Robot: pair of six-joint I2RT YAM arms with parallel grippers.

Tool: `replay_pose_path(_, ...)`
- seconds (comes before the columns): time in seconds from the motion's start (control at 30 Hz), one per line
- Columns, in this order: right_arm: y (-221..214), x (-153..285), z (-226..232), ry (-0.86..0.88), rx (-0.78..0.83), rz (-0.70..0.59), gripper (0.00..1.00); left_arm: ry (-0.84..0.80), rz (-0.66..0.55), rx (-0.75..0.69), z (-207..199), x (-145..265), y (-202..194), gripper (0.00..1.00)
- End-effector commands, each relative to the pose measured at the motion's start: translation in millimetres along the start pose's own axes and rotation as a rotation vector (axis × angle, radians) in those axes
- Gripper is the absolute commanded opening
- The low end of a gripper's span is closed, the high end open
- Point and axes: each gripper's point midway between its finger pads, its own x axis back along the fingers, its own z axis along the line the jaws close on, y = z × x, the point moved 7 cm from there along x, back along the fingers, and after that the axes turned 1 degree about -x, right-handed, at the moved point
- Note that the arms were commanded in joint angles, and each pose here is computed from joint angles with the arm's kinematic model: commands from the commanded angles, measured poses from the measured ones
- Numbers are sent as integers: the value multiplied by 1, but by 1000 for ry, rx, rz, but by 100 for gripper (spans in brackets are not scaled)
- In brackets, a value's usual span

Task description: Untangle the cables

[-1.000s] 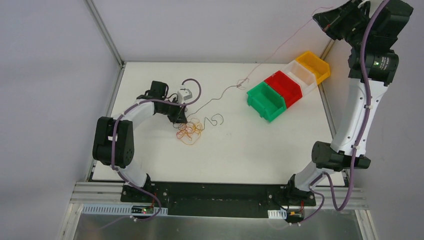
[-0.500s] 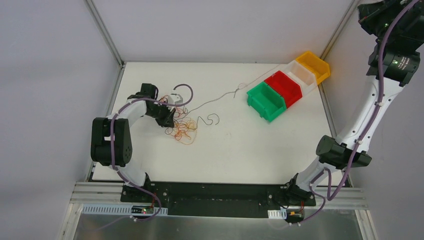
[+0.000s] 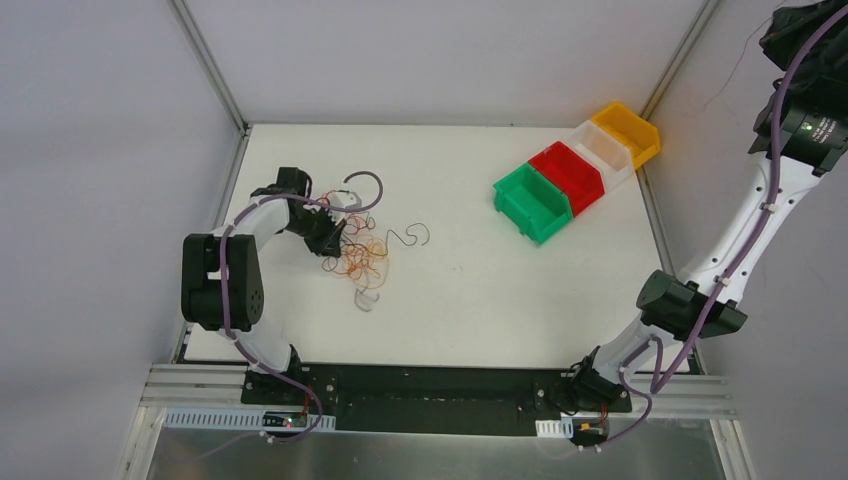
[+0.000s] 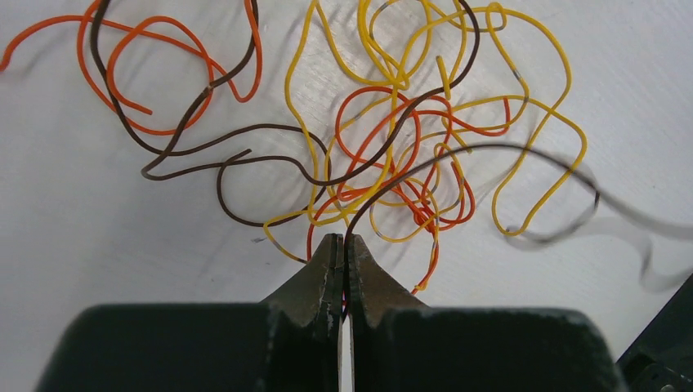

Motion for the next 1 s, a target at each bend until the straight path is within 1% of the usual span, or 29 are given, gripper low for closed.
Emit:
replay_pose_path(0.0, 17, 0, 8, 44, 48, -78, 0, -7, -1, -5, 7, 4, 8, 0)
replay_pose_path(0.13, 21, -4, 13, 89, 59, -86, 0, -7, 11, -8, 9, 3, 6, 0)
replay_pose_path(0.4, -10, -23, 4, 147, 24, 12, 0, -16, -36, 64, 14, 4, 22, 0)
replay_pose_path(0.5, -20, -34, 0, 165, 26, 26, 0, -26, -60, 92, 14, 5, 30, 0)
replay_pose_path(0.53, -23, -38, -1, 170, 22, 29, 0, -30, -67, 106, 14, 5, 33, 4)
replay_pose_path(0.77, -47, -75, -1, 227, 1, 33, 0, -58, -73, 138, 8, 0, 38, 24)
replay_pose_path(0.97, -67, -110, -8, 226, 23, -18, 0, -63, -73, 162, 6, -2, 40, 31)
